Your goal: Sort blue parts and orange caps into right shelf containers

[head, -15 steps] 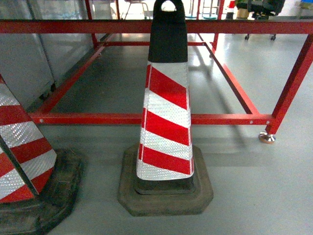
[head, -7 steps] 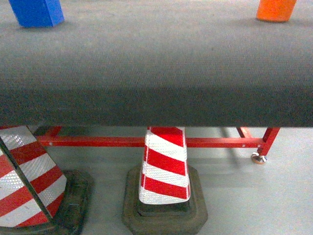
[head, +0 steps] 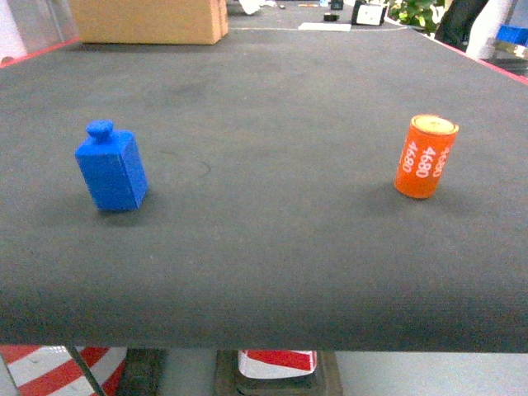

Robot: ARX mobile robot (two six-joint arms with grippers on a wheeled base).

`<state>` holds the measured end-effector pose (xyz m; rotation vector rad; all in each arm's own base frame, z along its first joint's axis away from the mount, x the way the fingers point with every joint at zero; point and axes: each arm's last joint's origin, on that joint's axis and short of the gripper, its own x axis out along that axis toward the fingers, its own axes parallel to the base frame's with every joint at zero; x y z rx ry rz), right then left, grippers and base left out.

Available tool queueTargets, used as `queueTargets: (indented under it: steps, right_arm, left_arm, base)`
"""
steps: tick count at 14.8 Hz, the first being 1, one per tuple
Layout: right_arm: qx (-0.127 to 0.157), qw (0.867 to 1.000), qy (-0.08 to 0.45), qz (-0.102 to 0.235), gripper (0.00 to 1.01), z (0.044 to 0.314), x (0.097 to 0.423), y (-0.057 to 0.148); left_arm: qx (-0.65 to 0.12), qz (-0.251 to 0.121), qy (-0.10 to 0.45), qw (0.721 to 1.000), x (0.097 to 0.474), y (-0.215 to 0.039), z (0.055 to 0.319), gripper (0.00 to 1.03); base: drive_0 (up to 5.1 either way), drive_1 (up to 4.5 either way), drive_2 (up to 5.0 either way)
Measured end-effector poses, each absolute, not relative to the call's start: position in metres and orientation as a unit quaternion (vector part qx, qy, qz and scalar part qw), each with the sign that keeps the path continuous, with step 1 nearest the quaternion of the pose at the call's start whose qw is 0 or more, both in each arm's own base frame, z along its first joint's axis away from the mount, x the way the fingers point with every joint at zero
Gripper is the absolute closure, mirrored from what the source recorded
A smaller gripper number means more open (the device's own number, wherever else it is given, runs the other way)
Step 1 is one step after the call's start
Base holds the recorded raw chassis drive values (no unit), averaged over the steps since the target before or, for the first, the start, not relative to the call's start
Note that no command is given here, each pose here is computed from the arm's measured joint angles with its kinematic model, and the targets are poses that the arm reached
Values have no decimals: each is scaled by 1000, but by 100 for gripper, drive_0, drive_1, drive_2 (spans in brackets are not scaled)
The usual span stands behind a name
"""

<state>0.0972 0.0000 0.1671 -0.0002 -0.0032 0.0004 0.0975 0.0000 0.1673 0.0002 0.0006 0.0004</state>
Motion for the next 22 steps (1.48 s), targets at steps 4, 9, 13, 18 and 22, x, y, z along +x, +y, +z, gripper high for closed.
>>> queueTargets:
  steps: [4, 9, 13, 18, 22]
  right_arm:
    - [1, 1000, -3, 0, 3, 167, 97, 0]
    - [0, 1000, -3, 0, 3, 167, 97, 0]
    - [0, 1000, -1, 0, 3, 167, 97, 0]
    - [0, 1000, -1, 0, 3, 167, 97, 0]
    - [0, 1000, -1, 0, 3, 167, 97, 0]
  left_arm:
    - [0, 0, -2, 1000, 97, 0, 168, 5]
    - [0, 0, -2, 1000, 97, 0, 168, 5]
    - [0, 0, 0, 1000, 97, 0, 168, 5]
    - [0, 0, 0, 1000, 97, 0, 168, 5]
    - [0, 0, 0, 1000, 97, 0, 168, 5]
  base:
    - [0, 0, 0]
    - [0, 0, 0]
    - [0, 0, 0]
    - [0, 0, 0]
    - [0, 0, 0]
